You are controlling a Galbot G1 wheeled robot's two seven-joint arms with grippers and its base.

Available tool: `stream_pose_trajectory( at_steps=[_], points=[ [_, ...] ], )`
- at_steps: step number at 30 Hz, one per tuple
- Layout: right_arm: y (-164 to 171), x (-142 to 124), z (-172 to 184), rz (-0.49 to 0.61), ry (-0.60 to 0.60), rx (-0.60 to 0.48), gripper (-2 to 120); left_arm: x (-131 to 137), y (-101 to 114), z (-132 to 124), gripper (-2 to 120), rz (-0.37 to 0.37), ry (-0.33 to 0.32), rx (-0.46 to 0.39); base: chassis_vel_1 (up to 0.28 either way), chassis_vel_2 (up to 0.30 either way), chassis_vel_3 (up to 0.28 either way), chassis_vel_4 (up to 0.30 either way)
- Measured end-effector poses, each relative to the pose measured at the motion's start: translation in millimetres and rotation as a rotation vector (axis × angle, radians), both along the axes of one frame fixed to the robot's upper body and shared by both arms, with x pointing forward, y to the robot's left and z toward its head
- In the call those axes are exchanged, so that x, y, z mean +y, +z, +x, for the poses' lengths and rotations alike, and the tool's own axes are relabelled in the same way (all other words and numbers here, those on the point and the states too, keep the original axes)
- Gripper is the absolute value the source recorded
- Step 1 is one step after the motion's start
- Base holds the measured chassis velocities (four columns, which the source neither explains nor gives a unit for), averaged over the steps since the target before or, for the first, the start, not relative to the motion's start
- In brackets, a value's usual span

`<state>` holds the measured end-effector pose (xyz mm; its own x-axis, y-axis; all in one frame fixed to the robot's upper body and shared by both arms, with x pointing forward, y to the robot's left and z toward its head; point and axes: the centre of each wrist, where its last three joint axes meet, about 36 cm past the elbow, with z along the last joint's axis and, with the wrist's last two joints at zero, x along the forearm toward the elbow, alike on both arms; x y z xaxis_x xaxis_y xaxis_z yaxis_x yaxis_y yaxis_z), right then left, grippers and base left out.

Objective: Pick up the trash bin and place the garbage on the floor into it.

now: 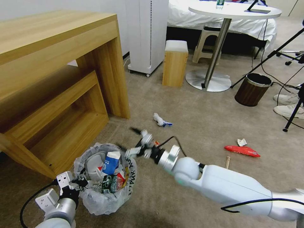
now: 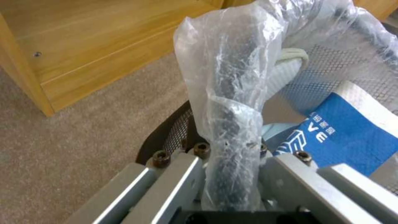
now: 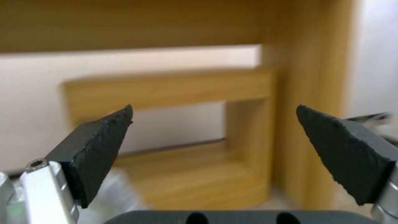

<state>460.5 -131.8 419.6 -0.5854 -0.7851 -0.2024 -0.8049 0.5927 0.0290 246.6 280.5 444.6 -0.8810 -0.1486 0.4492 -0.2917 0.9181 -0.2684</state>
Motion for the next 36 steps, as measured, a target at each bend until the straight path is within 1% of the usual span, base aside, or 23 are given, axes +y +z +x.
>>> stream_pose_trajectory(
  at_steps=[1, 3, 4, 5, 7, 9, 11, 12, 13, 14, 16, 17, 19, 20, 21, 22, 23, 24, 26, 27, 28, 31, 36],
  points=[
    [0.0, 0.0, 0.0, 0.0, 0.0, 0.0, 100, 0.0, 0.0, 0.0, 0, 0.0, 0.0, 0.0, 0.0, 0.0, 0.0, 0.0],
    [15.9, -15.3, 6.6, 0.036, -0.078, -0.007, 100, 0.3, 0.1, -0.1, 0, 0.004, -0.002, 0.0, 0.0, 0.0, 0.0, 0.0],
    [15.9, -15.3, 6.6, 0.036, -0.078, -0.007, 100, 0.3, 0.1, -0.1, 0, 0.004, -0.002, 0.0, 0.0, 0.0, 0.0, 0.0],
    [27.8, -28.9, 11.2, 0.06, -0.147, -0.013, 100, 0.6, 0.1, -0.3, 0, 0.009, -0.003, 0.001, 0.0, 0.0, 0.0, 0.0],
    [41.3, -47.7, 15.7, 0.088, -0.245, -0.015, 100, 0.9, 0.4, -0.8, 0, 0.015, -0.005, 0.0, 0.0, 0.0, 0.0, 0.0],
    [44.2, -52.4, 16.5, 0.094, -0.27, -0.015, 100, 1.0, 0.7, -0.9, 0, 0.016, -0.006, -0.001, 0.0, 0.0, 0.0, 0.0],
    [53.4, -74.6, 17.3, 0.111, -0.386, -0.002, 100, 3.0, 1.5, -1.2, 0, 0.024, -0.007, -0.005, 0.0, 0.0, 0.0, 0.0],
    [54.7, -81.2, 16.7, 0.114, -0.417, 0.003, 100, 3.5, 1.5, -1.4, 0, 0.027, -0.007, -0.006, 0.0, 0.0, 0.0, 0.0],
    [54.7, -81.2, 16.7, 0.114, -0.417, 0.003, 100, 3.5, 1.5, -1.4, 0, 0.027, -0.007, -0.006, 0.0, 0.0, 0.0, 0.0],
    [56.5, -90.6, 15.6, 0.114, -0.468, 0.014, 100, 4.2, 1.5, -1.9, 0, 0.03, -0.008, -0.007, 0.0, 0.0, 0.0, 0.0],
    [59.4, -108.9, 14.6, 0.106, -0.542, 0.026, 100, 4.9, 1.2, -3.4, 0, 0.032, -0.007, -0.007, 0.0, 0.0, 0.0, 0.0],
    [59.4, -108.9, 14.6, 0.106, -0.542, 0.026, 100, 4.9, 1.2, -3.4, 0, 0.032, -0.007, -0.007, 0.0, 0.0, 0.0, 0.0],
    [62.1, -136.8, 12.5, 0.064, -0.653, 0.027, 100, 5.1, 2.0, -3.7, 0, 0.034, -0.008, -0.01, 0.0, 0.0, 0.0, 0.0],
    [62.1, -136.8, 12.5, 0.064, -0.653, 0.027, 100, 5.1, 2.0, -3.7, 0, 0.034, -0.008, -0.01, 0.0, 0.0, 0.0, 0.0],
    [62.5, -147.3, 11.2, 0.037, -0.708, 0.027, 100, 5.0, 2.4, -4.1, 0, 0.036, -0.009, -0.013, 0.0, 0.0, 0.0, 0.0],
    [61.6, -151.4, 10.7, 0.026, -0.728, 0.027, 100, 5.0, 2.4, -4.4, 0, 0.037, -0.009, -0.014, 0.0, 0.0, 0.0, 0.0],
    [56.7, -161.9, 8.1, -0.011, -0.803, 0.026, 100, 5.3, 2.4, -4.6, 0, 0.042, -0.008, -0.017, 0.0, 0.0, 0.0, 0.0],
    [56.7, -161.9, 8.1, -0.011, -0.803, 0.026, 100, 5.3, 2.4, -4.6, 0, 0.042, -0.008, -0.017, 0.0, 0.0, 0.0, 0.0],
    [50.8, -170.6, 3.1, -0.051, -0.882, 0.03, 100, 5.7, 2.9, -4.2, 0, 0.046, -0.008, -0.019, 0.0, 0.0, 0.0, 0.0],
    [45.8, -175.7, -1.4, -0.087, -0.946, 0.043, 100, 6.2, 3.4, -3.6, 0, 0.048, -0.009, -0.022, 0.0, 0.0, 0.0, 0.0],
    [45.8, -175.7, -1.4, -0.087, -0.946, 0.043, 100, 6.2, 3.4, -3.6, 0, 0.048, -0.009, -0.022, 0.0, 0.0, 0.0, 0.0],
    [36.0, -182.4, -9.3, -0.141, -1.041, 0.085, 100, 8.0, 4.0, -2.7, 0, 0.055, -0.01, -0.024, 0.0, 0.0, 0.0, 0.0],
    [26.5, -185.9, -15.4, -0.143, -1.102, 0.108, 100, 9.3, 2.1, -2.8, 0, 0.058, -0.011, -0.017, 0.0, 0.0, 0.0, 0.0]
  ],
)
